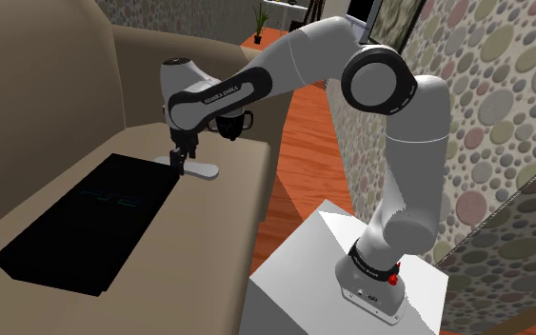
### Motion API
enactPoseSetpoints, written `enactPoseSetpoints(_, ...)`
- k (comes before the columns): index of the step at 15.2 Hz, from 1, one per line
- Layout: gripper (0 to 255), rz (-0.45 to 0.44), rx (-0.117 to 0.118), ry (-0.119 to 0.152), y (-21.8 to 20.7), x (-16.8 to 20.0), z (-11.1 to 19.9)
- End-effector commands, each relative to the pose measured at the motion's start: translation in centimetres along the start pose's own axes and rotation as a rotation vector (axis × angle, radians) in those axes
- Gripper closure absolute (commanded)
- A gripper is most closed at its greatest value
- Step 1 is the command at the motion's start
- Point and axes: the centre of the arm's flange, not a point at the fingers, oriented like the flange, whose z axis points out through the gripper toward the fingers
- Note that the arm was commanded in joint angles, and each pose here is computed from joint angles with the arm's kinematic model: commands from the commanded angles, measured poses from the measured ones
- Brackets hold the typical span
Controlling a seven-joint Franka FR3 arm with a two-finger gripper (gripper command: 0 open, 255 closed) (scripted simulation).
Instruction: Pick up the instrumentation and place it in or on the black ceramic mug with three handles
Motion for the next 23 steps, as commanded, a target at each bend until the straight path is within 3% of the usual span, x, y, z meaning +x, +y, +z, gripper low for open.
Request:
enactPoseSetpoints(1,0,-0.004,0.003,-0.005,-0.2,-0.1,0.4)
enactPoseSetpoints(6,0,-0.004,0.003,-0.005,-0.2,-0.1,0.4)
enactPoseSetpoints(7,255,-0.004,0.003,-0.005,-0.2,-0.1,0.4)
enactPoseSetpoints(16,255,-0.004,0.003,-0.005,-0.2,-0.1,0.4)
enactPoseSetpoints(23,255,-0.004,0.003,-0.005,0.0,-0.1,-3.3)
